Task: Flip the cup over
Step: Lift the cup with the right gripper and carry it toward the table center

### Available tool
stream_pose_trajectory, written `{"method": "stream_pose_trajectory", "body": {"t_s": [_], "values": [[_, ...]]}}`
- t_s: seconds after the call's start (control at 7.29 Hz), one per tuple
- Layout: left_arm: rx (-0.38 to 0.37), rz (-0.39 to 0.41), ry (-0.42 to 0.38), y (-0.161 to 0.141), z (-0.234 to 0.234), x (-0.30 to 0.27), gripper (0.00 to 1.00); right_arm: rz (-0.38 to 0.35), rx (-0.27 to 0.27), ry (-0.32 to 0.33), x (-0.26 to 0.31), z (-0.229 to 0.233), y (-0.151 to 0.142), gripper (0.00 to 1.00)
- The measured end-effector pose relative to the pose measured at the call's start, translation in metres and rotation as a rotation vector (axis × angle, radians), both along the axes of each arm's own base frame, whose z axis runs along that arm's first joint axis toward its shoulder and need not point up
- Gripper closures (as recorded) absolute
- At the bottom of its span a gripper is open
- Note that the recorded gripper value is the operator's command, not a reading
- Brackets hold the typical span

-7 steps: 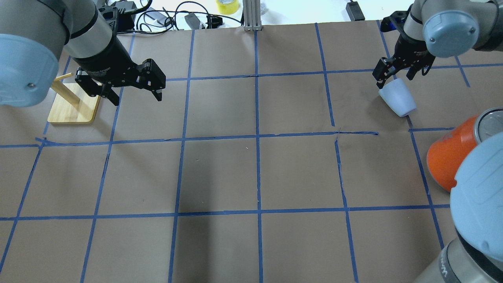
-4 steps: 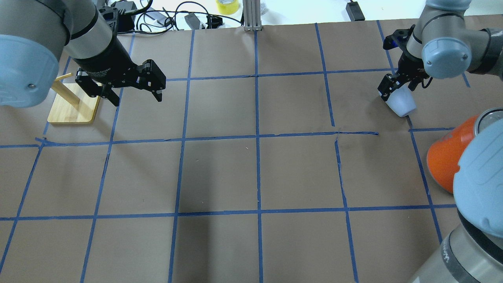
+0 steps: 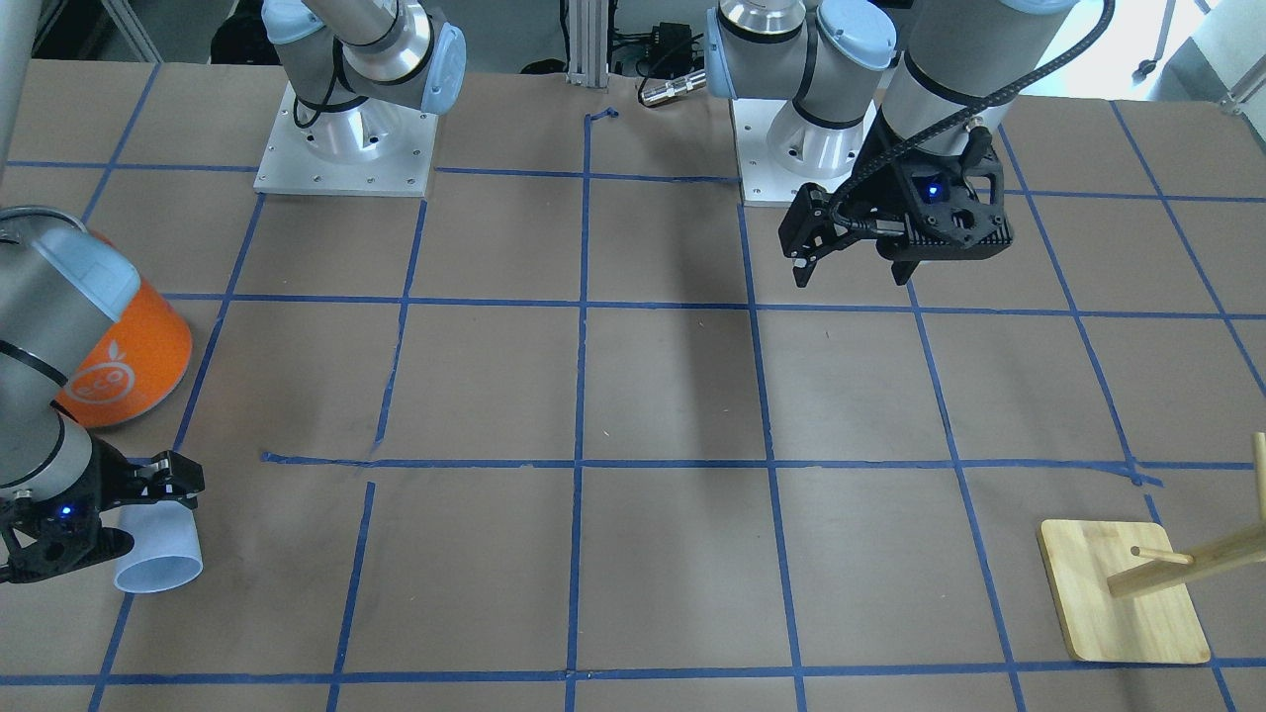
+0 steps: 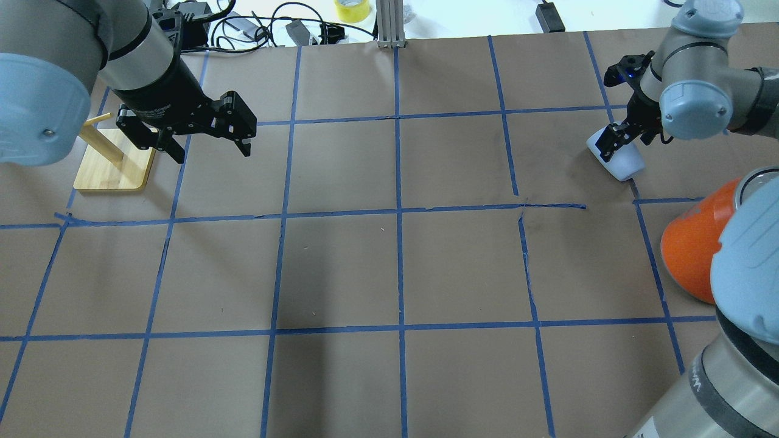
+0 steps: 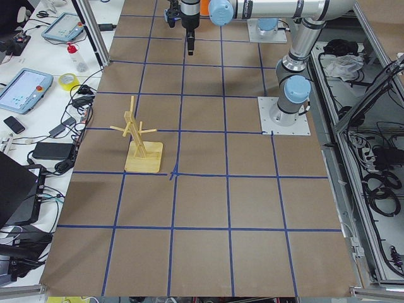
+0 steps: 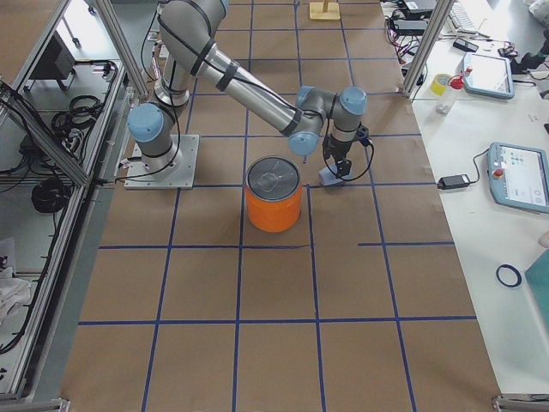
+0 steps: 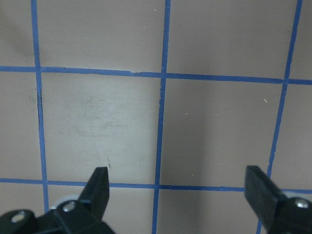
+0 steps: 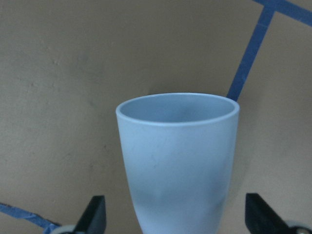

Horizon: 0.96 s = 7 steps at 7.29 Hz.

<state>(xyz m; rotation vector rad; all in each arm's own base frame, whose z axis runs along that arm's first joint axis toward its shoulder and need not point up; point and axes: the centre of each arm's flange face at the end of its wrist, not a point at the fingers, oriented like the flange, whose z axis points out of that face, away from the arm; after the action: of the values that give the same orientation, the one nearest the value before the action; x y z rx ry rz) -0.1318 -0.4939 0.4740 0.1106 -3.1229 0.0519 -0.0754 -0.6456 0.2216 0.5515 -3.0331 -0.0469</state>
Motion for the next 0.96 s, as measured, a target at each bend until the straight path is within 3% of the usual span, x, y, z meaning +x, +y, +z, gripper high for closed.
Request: {"method": "stream_pose_trajectory", "body": {"t_s": [0.27, 0.41, 0.55, 0.69, 0.96], "values": [[-0.002, 0.0, 0.0, 0.0, 0.0, 0.0, 0.0, -0.015, -0.011, 0.003, -0.004, -0.03, -0.009, 0.0], [-0.002, 0.0, -0.001, 0.0, 0.0, 0.0, 0.0, -0.019, -0.027, 0.011, -0.006, -0.04, -0.013, 0.35], [-0.002, 0.0, -0.001, 0.0, 0.0, 0.0, 0.0, -0.021, -0.037, 0.014, -0.006, -0.042, -0.015, 0.56], [-0.002, 0.0, -0.001, 0.0, 0.0, 0.0, 0.0, -0.021, -0.042, 0.014, -0.005, -0.042, -0.016, 0.67], [-0.002, 0.001, -0.001, 0.0, 0.0, 0.0, 0.0, -0.015, -0.054, 0.012, -0.001, -0.035, -0.019, 0.66]]}}
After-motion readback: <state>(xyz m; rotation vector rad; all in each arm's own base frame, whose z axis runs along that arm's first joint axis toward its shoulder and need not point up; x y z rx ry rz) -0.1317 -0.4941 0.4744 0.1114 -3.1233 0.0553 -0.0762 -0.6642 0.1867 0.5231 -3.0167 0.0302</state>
